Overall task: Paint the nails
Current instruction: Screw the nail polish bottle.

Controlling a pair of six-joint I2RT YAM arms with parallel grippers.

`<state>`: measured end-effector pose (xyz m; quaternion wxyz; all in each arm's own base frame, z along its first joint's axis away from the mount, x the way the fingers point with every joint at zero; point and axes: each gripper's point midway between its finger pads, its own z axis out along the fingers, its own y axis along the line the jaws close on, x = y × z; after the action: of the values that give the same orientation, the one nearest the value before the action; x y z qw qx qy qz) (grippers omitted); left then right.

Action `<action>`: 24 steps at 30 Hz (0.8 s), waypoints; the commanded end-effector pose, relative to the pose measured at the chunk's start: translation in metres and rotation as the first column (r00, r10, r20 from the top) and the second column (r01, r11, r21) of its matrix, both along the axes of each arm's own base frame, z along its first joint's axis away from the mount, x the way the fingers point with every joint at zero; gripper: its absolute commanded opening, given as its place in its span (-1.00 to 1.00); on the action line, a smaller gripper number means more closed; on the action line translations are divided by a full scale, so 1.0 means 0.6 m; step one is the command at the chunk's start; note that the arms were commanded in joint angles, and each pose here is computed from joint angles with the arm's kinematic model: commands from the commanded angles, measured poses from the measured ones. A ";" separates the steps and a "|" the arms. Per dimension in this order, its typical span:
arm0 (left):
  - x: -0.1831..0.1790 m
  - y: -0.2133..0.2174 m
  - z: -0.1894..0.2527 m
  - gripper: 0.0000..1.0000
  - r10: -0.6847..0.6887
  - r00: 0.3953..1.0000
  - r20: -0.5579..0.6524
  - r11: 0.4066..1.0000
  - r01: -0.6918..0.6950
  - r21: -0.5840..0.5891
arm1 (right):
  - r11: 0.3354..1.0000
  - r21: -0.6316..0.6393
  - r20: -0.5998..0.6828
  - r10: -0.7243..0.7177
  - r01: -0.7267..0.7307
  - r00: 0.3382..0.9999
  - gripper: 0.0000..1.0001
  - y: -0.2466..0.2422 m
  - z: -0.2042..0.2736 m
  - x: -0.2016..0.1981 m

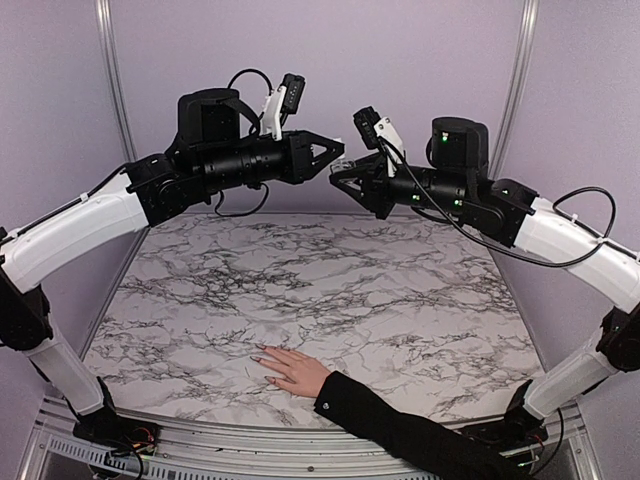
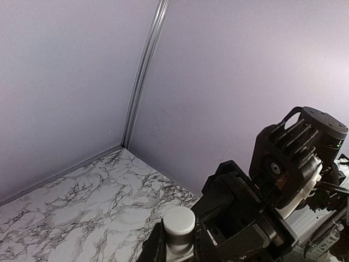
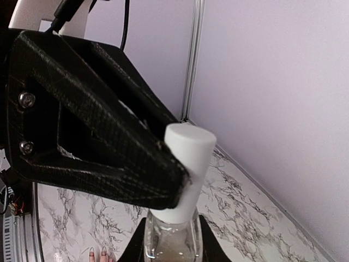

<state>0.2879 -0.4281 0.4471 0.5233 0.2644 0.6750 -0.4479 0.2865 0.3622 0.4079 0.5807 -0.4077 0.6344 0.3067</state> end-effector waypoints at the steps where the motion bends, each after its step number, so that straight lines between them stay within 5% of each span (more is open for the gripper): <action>1: -0.050 -0.017 -0.035 -1.00 -0.153 0.988 -0.029 0.988 0.154 0.031 | 0.974 0.191 0.131 0.100 -0.124 0.986 -1.00 -0.017 0.137 -0.040; 14: -0.115 -0.021 -0.041 -1.00 -0.439 0.899 -0.002 0.898 0.438 0.028 | 0.864 0.263 0.254 0.367 -0.429 0.895 -1.00 -0.042 0.208 -0.122; 24: -0.170 -0.023 -0.072 -0.98 -0.665 0.745 -0.056 0.746 0.666 0.011 | 0.736 0.259 0.325 0.544 -0.626 0.774 -1.00 -0.052 0.245 -0.194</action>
<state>0.2161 -0.4269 0.4807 0.4669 0.4273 0.5197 -0.5738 0.2124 0.3633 0.4504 0.4858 -0.4947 0.4959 0.5228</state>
